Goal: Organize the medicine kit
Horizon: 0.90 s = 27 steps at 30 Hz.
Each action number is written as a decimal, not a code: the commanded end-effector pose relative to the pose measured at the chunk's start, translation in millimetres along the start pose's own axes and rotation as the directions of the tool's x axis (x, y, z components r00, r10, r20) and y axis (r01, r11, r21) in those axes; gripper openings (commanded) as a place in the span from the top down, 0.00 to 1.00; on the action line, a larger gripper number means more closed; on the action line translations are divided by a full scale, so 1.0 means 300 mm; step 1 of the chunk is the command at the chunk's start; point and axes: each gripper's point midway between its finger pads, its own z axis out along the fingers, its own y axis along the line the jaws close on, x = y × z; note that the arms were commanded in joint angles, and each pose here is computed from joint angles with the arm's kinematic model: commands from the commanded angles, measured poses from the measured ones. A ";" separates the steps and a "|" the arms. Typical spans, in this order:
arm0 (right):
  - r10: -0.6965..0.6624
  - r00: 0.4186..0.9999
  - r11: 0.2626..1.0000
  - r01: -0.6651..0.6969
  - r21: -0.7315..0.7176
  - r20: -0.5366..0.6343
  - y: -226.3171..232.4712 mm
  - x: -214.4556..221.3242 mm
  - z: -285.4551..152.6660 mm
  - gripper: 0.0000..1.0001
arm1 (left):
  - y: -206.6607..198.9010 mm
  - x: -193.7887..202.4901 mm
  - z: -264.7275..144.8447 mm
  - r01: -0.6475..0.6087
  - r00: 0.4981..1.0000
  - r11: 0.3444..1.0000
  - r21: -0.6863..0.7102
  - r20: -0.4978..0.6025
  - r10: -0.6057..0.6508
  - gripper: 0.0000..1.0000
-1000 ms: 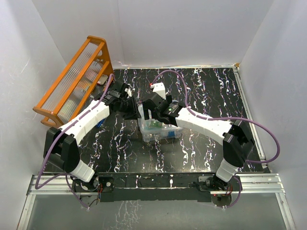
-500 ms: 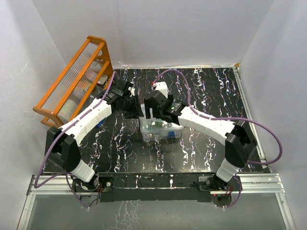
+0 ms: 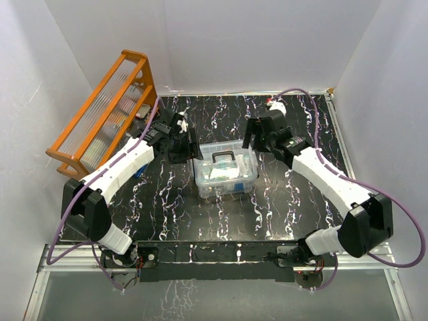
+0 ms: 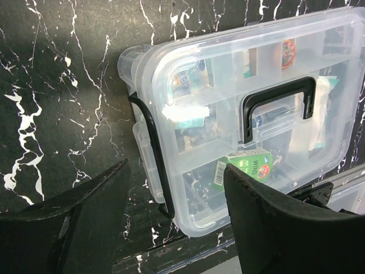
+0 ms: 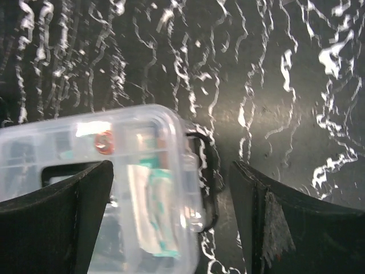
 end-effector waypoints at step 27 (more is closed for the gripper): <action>0.200 0.910 0.878 -0.331 -0.345 -0.365 0.128 0.383 -0.015 0.68 | 0.029 -0.094 -0.095 -0.140 0.975 0.990 -0.026 0.173 0.142 0.29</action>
